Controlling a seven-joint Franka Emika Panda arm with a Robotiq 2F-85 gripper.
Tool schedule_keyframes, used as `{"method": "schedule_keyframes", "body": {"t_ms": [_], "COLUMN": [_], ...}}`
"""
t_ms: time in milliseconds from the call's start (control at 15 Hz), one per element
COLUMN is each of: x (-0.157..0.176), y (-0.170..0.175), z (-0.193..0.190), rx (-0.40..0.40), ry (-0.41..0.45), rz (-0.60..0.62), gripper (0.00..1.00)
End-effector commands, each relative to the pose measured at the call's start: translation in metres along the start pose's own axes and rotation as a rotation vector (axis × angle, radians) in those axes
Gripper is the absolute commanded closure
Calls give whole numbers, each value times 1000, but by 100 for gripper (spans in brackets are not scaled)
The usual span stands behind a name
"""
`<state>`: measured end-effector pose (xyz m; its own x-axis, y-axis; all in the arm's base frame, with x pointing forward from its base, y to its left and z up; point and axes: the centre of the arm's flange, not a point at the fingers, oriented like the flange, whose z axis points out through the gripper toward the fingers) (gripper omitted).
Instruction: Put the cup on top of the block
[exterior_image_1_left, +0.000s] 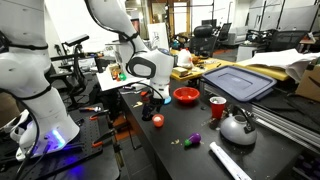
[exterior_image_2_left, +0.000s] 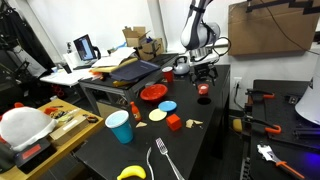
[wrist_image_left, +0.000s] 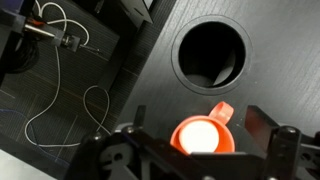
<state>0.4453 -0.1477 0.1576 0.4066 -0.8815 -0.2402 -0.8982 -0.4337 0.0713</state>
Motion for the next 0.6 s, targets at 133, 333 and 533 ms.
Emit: {"method": "schedule_keyframes", "body": {"t_ms": [133,333,533], "x": [-3,-1,-2], "y": [2,0,-5], "z": [7,7,2], "rx": [-20,-44,-47], "ry": [77,126,197], "rz": [45,53,66], "gripper": [0,0,34]}}
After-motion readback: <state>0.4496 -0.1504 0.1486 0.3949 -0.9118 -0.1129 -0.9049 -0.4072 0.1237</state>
